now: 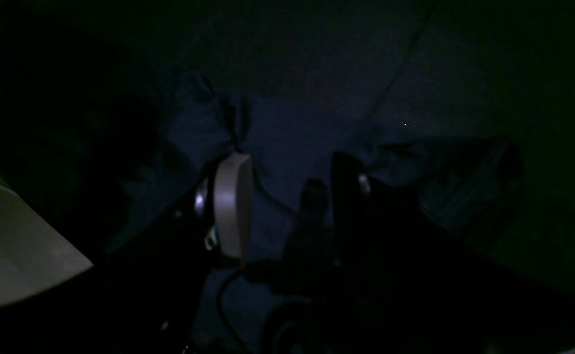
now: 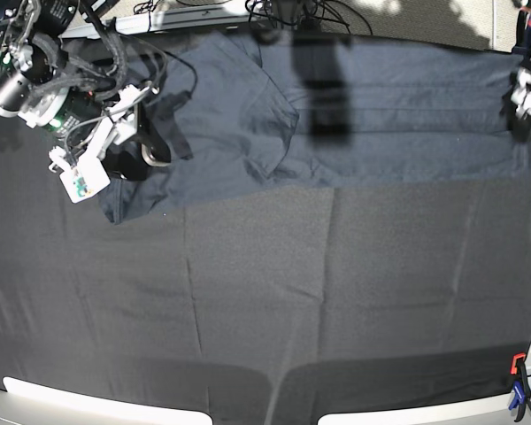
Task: Layout the t-shirt on the table in an organized manner, then fold the t-shirt properly
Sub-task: 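Move the left gripper down to the shirt's end and grasp it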
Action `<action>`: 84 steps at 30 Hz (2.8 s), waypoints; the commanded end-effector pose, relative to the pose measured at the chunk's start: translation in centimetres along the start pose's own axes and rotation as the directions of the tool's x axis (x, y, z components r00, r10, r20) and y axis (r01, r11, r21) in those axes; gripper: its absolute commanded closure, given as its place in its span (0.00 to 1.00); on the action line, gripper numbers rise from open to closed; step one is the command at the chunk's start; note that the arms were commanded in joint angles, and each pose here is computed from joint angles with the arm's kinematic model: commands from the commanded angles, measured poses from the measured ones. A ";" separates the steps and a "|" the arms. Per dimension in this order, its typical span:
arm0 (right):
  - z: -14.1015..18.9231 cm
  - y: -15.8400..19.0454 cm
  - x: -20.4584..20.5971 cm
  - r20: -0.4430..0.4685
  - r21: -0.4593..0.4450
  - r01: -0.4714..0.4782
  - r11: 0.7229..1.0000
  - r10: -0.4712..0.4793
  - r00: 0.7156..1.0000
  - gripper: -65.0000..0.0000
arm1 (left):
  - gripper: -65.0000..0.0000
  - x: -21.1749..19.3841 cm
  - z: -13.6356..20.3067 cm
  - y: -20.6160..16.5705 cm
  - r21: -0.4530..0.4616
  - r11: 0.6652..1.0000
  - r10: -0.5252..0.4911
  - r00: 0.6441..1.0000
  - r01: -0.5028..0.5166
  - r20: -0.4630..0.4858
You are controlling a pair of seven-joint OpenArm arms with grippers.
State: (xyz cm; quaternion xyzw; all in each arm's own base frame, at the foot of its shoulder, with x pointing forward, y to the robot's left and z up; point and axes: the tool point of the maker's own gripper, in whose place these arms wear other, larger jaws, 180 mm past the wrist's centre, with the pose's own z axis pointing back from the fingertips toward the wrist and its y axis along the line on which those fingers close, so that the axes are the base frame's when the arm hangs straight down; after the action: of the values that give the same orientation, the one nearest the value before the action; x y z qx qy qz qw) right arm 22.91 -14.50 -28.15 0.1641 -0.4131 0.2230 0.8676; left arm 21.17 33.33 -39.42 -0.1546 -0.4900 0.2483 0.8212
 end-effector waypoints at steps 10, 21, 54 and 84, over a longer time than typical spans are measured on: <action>0.3 0.2 1.3 0.052 0.010 -0.021 1.000 0.021 0.998 0.61 | 0.53 -1.3 -0.4 -2.2 -0.073 0.997 0.032 0.999 -0.032 0.005; 0.3 0.2 1.4 0.053 0.010 -0.021 1.000 0.021 0.998 0.61 | 0.53 1.3 -0.3 -1.4 -0.030 0.994 -0.100 0.992 0.103 0.082; 0.3 0.2 0.4 -0.002 0.009 -0.022 1.000 0.022 1.000 0.61 | 0.53 3.7 -0.8 4.5 -0.147 0.838 -0.533 0.730 0.525 -0.427; 0.3 0.2 1.2 0.044 0.009 -0.022 1.000 0.022 0.999 0.61 | 0.55 -0.2 -0.4 -0.3 -0.267 0.933 -0.346 0.808 0.242 -0.477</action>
State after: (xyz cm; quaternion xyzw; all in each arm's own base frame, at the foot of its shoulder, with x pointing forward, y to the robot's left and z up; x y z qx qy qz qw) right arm 22.87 -14.46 -28.21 0.1649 -0.4104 0.2231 0.8687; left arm 20.59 32.16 -40.99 -0.2237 -0.2752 0.0294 0.9345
